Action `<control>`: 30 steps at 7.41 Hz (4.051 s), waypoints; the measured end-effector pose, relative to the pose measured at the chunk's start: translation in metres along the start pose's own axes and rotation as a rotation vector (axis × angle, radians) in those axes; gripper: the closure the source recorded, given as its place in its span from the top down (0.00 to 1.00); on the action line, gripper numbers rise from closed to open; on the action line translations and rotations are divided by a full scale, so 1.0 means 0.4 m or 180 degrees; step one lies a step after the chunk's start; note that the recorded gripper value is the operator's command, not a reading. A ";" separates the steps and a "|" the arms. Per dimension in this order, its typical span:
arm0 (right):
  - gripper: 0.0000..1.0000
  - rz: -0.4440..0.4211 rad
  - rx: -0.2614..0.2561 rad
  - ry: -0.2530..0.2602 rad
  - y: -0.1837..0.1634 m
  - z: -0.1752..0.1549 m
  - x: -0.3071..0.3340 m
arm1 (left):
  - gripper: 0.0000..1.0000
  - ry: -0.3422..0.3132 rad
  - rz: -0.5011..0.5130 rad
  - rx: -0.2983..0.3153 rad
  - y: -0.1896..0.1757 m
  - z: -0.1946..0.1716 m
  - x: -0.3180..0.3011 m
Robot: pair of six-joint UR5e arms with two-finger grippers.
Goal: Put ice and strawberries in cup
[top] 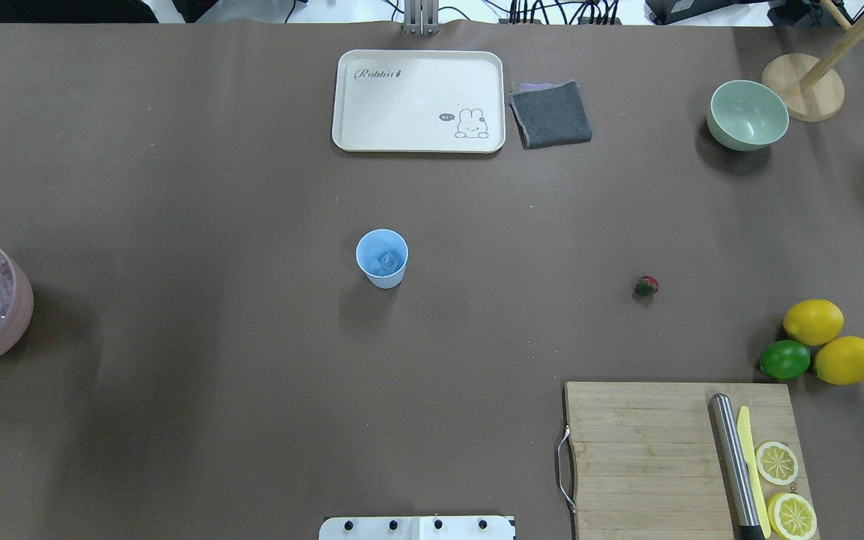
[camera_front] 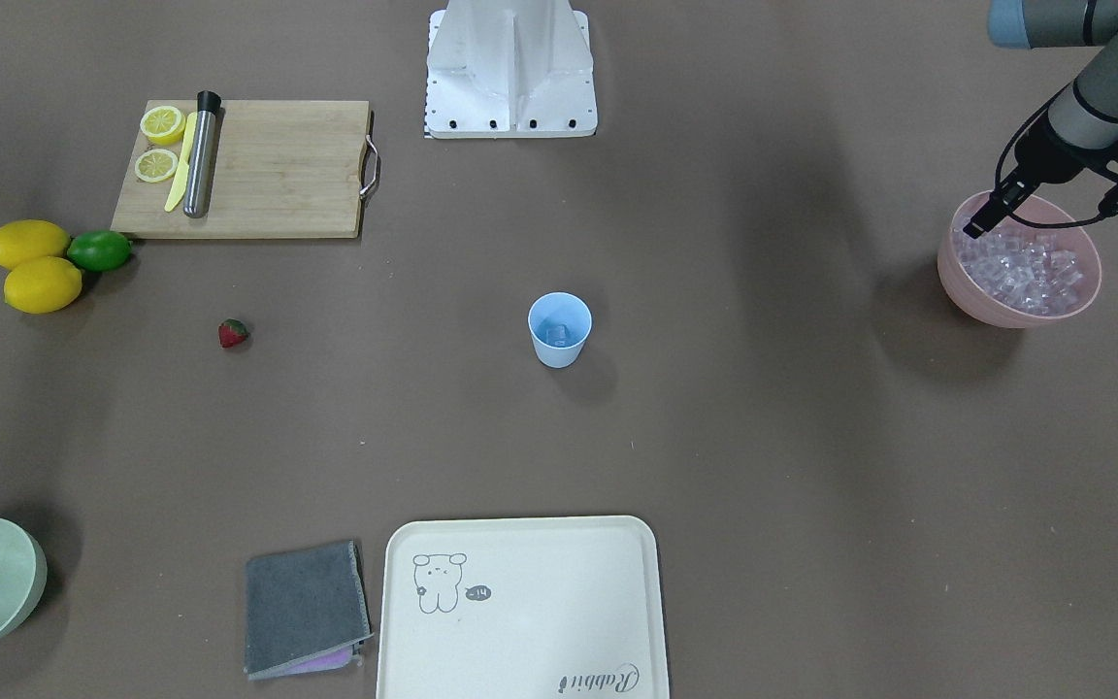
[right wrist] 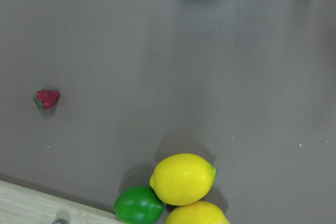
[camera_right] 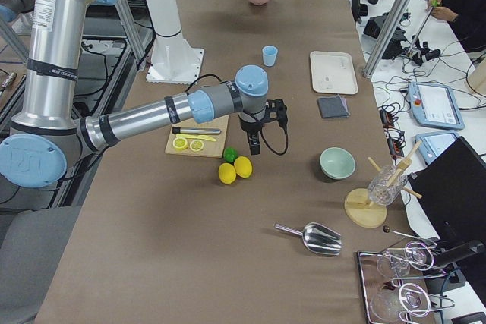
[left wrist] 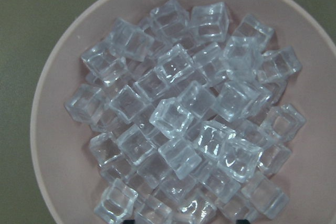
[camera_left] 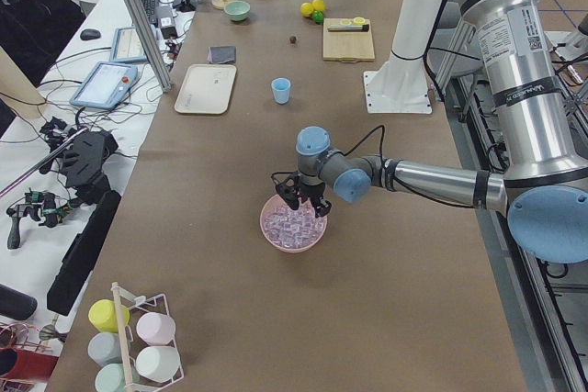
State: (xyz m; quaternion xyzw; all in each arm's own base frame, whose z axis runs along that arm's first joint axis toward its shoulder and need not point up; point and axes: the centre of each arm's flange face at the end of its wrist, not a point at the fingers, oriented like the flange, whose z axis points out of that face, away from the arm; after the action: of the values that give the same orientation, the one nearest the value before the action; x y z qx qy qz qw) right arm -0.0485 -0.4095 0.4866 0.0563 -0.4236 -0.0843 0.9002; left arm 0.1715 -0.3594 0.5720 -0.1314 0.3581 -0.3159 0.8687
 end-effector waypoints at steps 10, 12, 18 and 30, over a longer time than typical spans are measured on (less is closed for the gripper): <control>1.00 0.0019 -0.0017 0.0004 0.017 0.000 0.004 | 0.56 -0.0062 0.0065 0.0064 0.012 0.023 0.003; 1.00 0.0025 -0.0022 0.0005 0.021 0.000 0.005 | 0.55 -0.0062 0.0070 0.0066 0.013 0.023 0.004; 1.00 0.0043 -0.0034 0.0009 0.037 -0.001 0.009 | 0.42 -0.0086 0.0083 0.0106 0.015 0.036 0.010; 1.00 0.0080 -0.0061 0.0014 0.053 0.002 0.019 | 0.00 0.0140 0.0219 0.0009 -0.034 -0.049 0.015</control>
State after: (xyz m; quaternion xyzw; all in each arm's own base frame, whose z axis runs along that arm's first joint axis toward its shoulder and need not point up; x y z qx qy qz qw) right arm -0.0423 -0.3902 0.4964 0.0425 -0.4215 -0.0768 0.9026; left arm 0.1546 -0.3735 0.5610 -0.1108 0.3811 -0.2891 0.8712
